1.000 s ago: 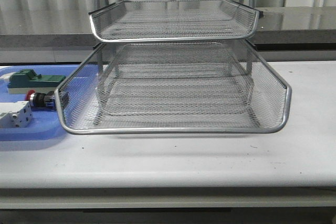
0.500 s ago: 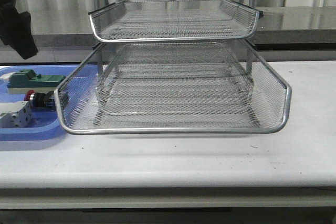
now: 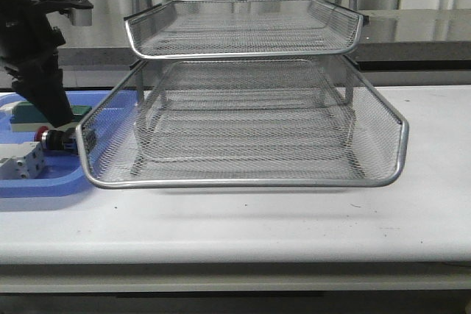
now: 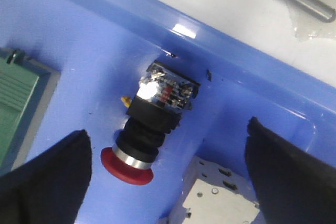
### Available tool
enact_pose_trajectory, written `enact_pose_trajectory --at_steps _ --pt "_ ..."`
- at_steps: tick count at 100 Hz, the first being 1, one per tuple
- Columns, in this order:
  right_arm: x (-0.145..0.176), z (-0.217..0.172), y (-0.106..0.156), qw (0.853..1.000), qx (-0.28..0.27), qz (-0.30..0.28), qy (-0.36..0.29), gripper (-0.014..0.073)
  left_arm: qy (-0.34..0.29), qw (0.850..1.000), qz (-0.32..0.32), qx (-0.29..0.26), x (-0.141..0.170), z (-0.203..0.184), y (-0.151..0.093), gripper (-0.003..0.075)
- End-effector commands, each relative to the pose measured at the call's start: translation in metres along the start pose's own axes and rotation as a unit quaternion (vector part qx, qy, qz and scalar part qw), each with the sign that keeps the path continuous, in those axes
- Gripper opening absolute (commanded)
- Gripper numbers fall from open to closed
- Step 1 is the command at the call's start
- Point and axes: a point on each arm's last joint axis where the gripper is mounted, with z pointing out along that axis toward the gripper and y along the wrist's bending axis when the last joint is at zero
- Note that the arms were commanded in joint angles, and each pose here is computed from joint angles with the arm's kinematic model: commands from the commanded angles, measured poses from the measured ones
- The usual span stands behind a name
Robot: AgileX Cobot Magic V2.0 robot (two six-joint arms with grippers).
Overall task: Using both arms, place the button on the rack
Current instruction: 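Lower the left gripper over the red-capped button in the blue tray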
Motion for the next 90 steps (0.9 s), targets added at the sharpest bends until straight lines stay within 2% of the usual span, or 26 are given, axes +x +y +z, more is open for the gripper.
enact_pose_trajectory --at_steps 1,45,90 --pt "-0.012 -0.007 0.000 0.999 0.002 -0.004 -0.042 -0.0070 -0.037 0.999 0.014 -0.037 -0.010 -0.029 0.002 0.0566" --pt "-0.012 -0.007 0.000 0.999 0.002 -0.004 -0.042 -0.0070 -0.057 0.994 0.043 -0.082 -0.014 -0.019 0.013 0.0566" --pt "-0.012 -0.007 0.000 0.999 0.002 -0.004 -0.042 -0.0070 -0.054 0.996 0.039 -0.065 -0.013 -0.012 0.012 0.0568"
